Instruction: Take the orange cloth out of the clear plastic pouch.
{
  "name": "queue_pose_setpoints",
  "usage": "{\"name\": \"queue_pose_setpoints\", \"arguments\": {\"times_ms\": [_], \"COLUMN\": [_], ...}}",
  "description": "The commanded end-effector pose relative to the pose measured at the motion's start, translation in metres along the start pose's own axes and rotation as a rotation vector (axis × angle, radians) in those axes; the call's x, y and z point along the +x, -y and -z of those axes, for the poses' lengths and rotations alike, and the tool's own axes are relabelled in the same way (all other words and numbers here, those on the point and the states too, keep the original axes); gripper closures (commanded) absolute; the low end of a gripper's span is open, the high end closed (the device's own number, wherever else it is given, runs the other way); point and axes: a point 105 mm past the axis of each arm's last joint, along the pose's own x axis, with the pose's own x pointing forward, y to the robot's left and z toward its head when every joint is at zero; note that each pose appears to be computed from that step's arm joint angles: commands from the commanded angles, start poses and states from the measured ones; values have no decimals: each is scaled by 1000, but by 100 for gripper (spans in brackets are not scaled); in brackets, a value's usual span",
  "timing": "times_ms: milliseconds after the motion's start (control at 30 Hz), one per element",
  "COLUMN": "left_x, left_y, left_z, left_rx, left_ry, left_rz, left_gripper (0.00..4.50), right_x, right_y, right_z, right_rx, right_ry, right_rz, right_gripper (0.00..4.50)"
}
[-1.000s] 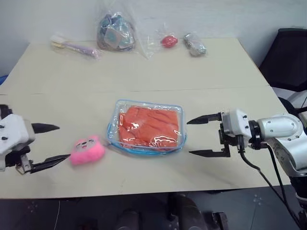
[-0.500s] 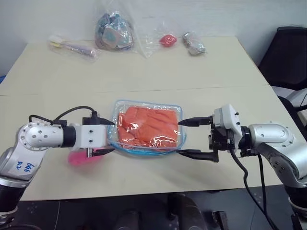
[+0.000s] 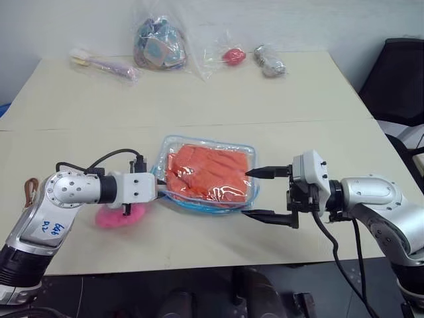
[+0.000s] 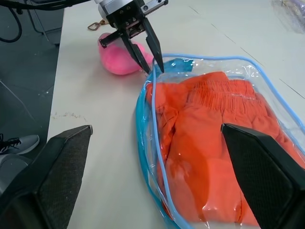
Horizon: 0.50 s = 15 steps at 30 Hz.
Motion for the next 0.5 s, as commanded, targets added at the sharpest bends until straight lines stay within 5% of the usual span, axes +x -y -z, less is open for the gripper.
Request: {"name": "queue_pose_setpoints", "arguments": {"times_ms": [33, 167, 267, 500], "left_x": [-8, -9, -6, 9], "left_y": [-10, -19, -27, -20], "left_z": [-19, -36, -49, -62], "left_rx": [-54, -261, -364, -412], "left_ry": [71, 177, 245, 278], "left_rz": [-44, -97, -140, -128], "left_gripper": [447, 447, 450, 450], "right_x": [-4, -5, -2, 19], "right_y": [-3, -3, -8, -7], "right_z": [-11, -13, -10, 8], "right_rx": [-65, -68, -73, -94], "right_ry": [13, 22, 18, -17], "right_rz": [3, 21, 19, 94], "right_gripper": [0, 0, 57, 303]}}
